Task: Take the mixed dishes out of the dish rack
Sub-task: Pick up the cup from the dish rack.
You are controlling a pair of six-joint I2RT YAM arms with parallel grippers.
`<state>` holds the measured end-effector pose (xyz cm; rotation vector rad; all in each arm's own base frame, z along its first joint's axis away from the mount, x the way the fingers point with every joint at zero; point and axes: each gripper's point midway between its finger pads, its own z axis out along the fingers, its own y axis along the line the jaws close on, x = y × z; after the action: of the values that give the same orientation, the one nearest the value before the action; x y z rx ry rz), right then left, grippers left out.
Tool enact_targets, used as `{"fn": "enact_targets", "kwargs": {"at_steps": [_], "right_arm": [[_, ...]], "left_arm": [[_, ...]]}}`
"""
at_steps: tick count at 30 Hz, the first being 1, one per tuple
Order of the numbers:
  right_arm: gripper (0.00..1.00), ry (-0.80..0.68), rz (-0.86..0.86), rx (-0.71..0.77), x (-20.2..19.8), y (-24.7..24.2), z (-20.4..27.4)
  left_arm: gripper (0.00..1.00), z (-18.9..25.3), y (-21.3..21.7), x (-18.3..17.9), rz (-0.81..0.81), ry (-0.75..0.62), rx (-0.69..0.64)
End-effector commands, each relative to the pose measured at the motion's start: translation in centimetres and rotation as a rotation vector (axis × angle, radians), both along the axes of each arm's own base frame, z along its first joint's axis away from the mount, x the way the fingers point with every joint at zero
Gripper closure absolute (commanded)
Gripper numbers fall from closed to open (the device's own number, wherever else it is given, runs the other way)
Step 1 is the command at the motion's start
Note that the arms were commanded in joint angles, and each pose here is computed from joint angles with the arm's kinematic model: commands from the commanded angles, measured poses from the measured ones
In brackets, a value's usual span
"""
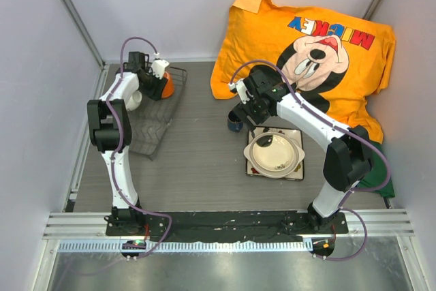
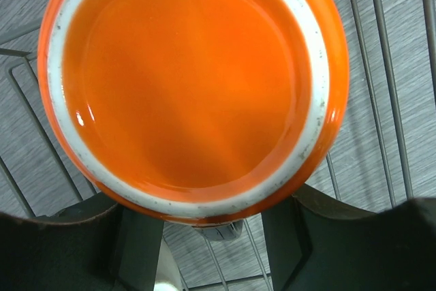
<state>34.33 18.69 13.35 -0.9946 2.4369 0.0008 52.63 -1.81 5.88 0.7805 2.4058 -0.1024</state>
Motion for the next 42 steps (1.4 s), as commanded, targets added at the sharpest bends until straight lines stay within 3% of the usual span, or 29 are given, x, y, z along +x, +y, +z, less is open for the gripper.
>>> {"fn": "enact_targets", "kwargs": {"at_steps": [1, 18, 25, 30, 31, 42], "right_arm": [[0.20, -0.031, 0.012, 0.023, 0.4, 0.4, 0.8], [0.20, -0.028, 0.012, 0.020, 0.4, 0.3, 0.6], [0.20, -0.031, 0.012, 0.020, 0.4, 0.2, 0.6], [0.20, -0.026, 0.015, 0.020, 0.3, 0.2, 0.5], [0.20, -0.026, 0.015, 0.020, 0.2, 0.2, 0.5], [0.20, -0.018, 0.016, 0.015, 0.3, 0.2, 0.1]], "left_arm": [[0.43, -1.9, 1.9, -3.4, 0.046, 0.142, 0.034], [0.67, -1.4, 2.0, -3.9, 0.051, 0.132, 0.035], [0.85, -0.7, 1.3, -3.7, 0.053, 0.125, -0.005], [0.92, -0.4, 1.1, -3.6, 0.051, 0.124, -0.020], [1.00, -0.4, 1.0, -3.7, 0.054, 0.126, -0.026], [1.00, 2.7, -0.6, -3.8, 0.032, 0.088, -0.151]]}}
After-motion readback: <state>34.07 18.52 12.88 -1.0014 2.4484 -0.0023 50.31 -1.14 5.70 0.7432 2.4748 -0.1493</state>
